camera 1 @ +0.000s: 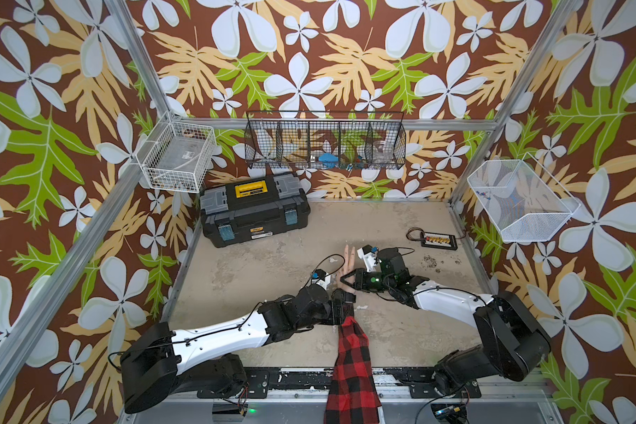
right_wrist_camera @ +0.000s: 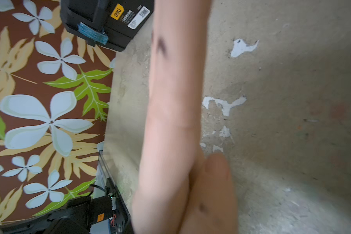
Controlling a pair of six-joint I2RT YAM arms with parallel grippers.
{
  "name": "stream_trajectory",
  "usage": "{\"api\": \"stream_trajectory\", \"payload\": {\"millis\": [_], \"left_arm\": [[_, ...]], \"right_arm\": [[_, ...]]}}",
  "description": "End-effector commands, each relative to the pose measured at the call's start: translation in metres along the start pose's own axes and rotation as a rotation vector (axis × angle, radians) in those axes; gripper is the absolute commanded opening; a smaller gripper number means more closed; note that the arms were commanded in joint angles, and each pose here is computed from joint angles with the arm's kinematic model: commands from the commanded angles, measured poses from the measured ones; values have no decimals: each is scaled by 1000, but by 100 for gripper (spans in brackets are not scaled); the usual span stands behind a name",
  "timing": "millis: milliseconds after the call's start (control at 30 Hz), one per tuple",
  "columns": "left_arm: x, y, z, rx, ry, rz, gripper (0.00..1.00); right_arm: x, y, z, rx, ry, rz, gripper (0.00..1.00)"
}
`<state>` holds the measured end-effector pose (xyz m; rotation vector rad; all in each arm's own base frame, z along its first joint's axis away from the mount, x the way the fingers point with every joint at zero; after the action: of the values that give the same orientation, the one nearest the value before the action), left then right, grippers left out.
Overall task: Take off the watch
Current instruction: Adjust the hand at the center of the board.
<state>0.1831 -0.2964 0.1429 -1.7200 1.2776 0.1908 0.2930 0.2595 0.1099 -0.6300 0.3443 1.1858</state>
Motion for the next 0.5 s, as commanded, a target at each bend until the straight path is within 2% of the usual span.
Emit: {"api": "stream_trajectory", "payload": {"millis": [0,200,267,367,467], "left_arm": [[-7,-9,5,-16,-11,-45,75],[-20,-18,27,-54,-31,-88,75],[-23,-21,33,-55,-41,-96,75],[-25,-20,39,-42,-57,-94,75],[-27,-18,41,-27,-63,-89,75]], "right_arm": [[-8,3,-33,-61,220,19,26],[-27,-7,-63,-86,476,-22,24],[-32,-11,-65,-100,535,-35,23],[-40,-17,-66,-132,636,-54,16],[-45,-21,-62,-167,713,-79,18]]}}
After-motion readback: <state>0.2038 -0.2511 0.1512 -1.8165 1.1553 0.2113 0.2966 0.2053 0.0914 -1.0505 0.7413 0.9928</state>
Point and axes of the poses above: each gripper's point midway between its finger pads, its own x axis out along the fingers, its own z axis along the line the jaws close on, y = z × x, the point moved 1 cm from there along -x, back along the fingers, and after that the axes turned 9 degrees about x, right-handed, at the moved point
